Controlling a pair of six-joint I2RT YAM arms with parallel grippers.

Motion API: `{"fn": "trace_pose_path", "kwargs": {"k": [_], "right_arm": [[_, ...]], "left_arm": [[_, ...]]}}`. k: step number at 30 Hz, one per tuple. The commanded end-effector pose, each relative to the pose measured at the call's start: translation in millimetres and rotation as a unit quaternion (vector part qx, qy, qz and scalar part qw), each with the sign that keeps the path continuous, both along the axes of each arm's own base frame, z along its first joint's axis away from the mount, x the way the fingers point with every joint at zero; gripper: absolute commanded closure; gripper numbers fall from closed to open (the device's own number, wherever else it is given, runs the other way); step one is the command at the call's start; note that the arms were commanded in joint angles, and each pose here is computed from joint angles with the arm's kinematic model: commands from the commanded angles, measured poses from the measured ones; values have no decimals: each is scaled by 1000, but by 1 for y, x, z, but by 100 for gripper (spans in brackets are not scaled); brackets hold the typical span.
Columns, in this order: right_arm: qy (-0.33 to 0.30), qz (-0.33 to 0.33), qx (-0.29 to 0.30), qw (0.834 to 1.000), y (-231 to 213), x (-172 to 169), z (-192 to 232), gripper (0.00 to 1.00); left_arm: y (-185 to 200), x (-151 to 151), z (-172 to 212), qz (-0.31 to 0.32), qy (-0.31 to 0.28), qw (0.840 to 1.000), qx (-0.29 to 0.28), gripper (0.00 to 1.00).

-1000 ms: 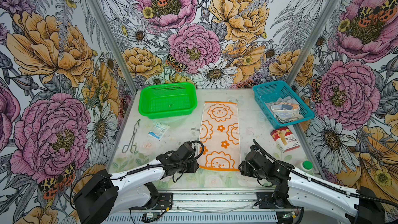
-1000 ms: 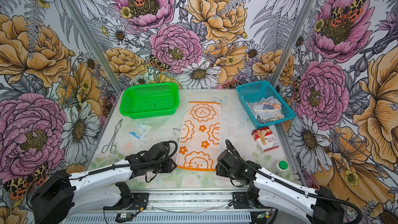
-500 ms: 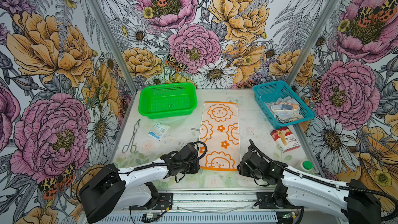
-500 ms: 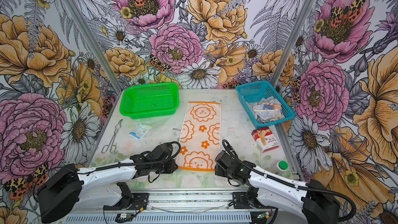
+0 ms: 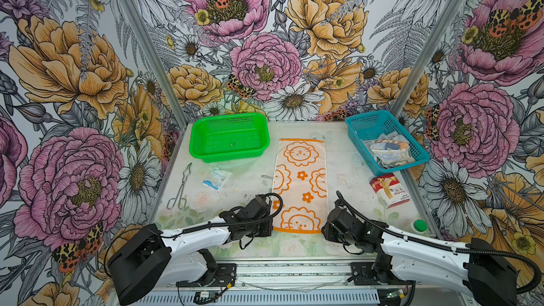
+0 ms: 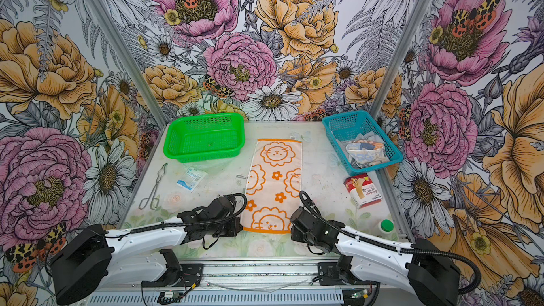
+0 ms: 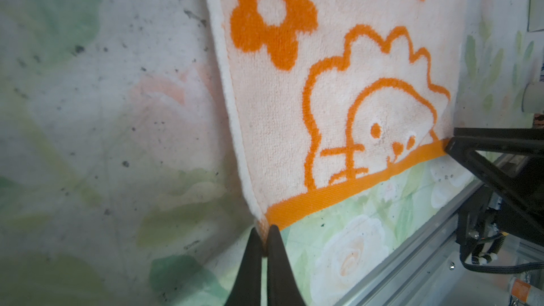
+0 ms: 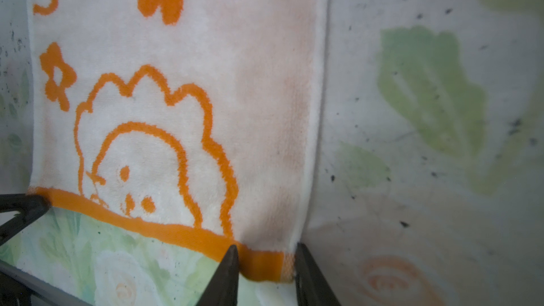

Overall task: Fold and stack the towels
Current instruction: 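Pinch the near corners of the towel with both grippers, then lift the near edge with both grippers and fold it toward the far edge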

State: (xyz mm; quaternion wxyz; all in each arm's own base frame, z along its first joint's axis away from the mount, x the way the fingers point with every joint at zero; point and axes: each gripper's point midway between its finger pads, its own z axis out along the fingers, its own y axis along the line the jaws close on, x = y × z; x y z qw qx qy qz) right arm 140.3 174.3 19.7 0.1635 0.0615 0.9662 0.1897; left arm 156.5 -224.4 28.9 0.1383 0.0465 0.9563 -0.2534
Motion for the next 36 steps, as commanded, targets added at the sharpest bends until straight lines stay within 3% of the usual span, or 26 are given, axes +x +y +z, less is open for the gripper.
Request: {"fn": "trace_pose_path", "kwargs": {"k": [1,6,10,14,23,28,36], "right_arm": [[17,0,-14,1000,-6,-8,-11,74],[10,1,-15,1000,-6,-6,-8,100],[15,20,3,1000,-3,-13,-4,100],[33,40,-1,999,-11,-44,3,100],[6,74,-4,997,-4,-81,45,100],[-38,73,-15,997,4,-68,70,100],[-82,36,-11,996,-20,-7,103,100]], "left_arm": [[-6,3,9,-1,-14,1000,-17,98],[-5,3,9,0,-14,1000,-18,100],[-4,-8,12,-5,-2,1000,-18,100],[1,-40,20,-17,4,1000,-12,100],[7,-77,57,-27,-29,999,-19,100],[0,-57,80,-18,-65,997,-22,100],[-14,13,107,-27,-93,995,-34,100]]}}
